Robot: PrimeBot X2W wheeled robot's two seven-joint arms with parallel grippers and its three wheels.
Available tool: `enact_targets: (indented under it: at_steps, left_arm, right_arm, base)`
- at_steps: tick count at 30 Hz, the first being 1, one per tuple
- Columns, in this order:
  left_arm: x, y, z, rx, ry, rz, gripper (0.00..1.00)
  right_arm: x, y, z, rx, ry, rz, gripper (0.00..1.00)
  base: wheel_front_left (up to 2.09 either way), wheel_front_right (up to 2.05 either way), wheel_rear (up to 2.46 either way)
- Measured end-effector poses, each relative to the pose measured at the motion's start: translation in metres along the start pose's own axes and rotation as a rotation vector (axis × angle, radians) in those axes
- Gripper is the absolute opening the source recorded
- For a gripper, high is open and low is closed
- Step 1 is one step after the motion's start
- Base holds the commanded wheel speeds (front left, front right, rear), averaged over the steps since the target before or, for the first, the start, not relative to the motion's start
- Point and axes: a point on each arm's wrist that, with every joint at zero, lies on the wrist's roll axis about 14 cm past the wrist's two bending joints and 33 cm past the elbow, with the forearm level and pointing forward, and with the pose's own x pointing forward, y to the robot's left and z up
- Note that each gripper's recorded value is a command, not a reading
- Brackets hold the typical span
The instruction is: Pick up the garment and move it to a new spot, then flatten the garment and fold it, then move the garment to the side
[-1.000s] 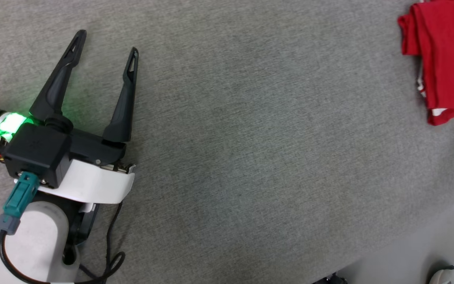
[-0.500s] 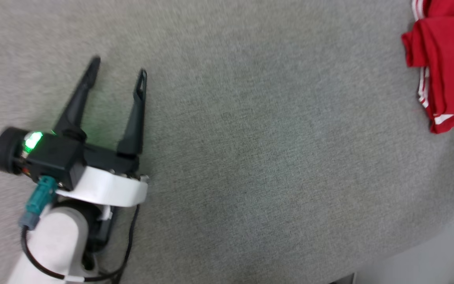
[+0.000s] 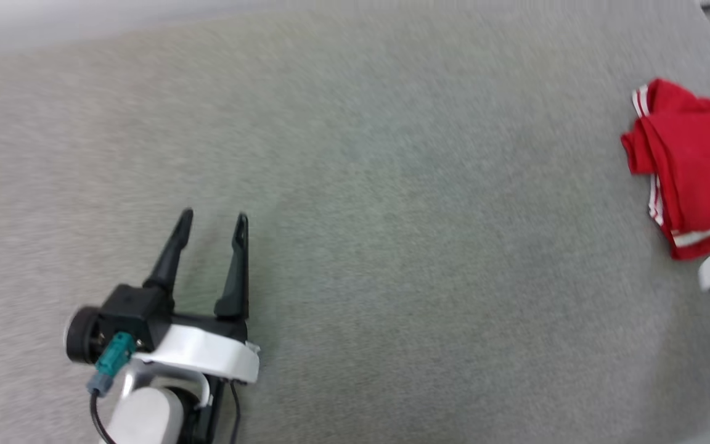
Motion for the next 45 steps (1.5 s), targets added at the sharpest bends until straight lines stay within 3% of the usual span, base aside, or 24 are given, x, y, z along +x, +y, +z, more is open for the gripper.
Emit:
enact_targets:
  at_steps: [14,21,30,45]
  left_arm:
    - [-0.080,0.038,0.037,0.033,-0.060,0.219,1.00]
    - [-0.126,0.058,0.051,0.053,-0.095,0.332,1.00]
    - [-0.163,0.062,0.057,0.083,-0.111,0.373,1.00]
    - [-0.168,0.058,0.054,0.121,-0.095,0.360,1.00]
  right_arm:
    - [-0.078,0.127,0.035,0.165,-0.089,0.343,1.00]
    - [-0.121,0.160,0.064,0.221,-0.149,0.466,1.00]
    - [-0.162,0.158,0.077,0.238,-0.166,0.498,1.00]
    - [-0.171,0.146,0.071,0.223,-0.141,0.470,1.00]
  base:
    - [0.00,0.00,0.00]
    - [0.00,0.00,0.00]
    - [0.00,0.00,0.00]
    - [0.00,0.00,0.00]
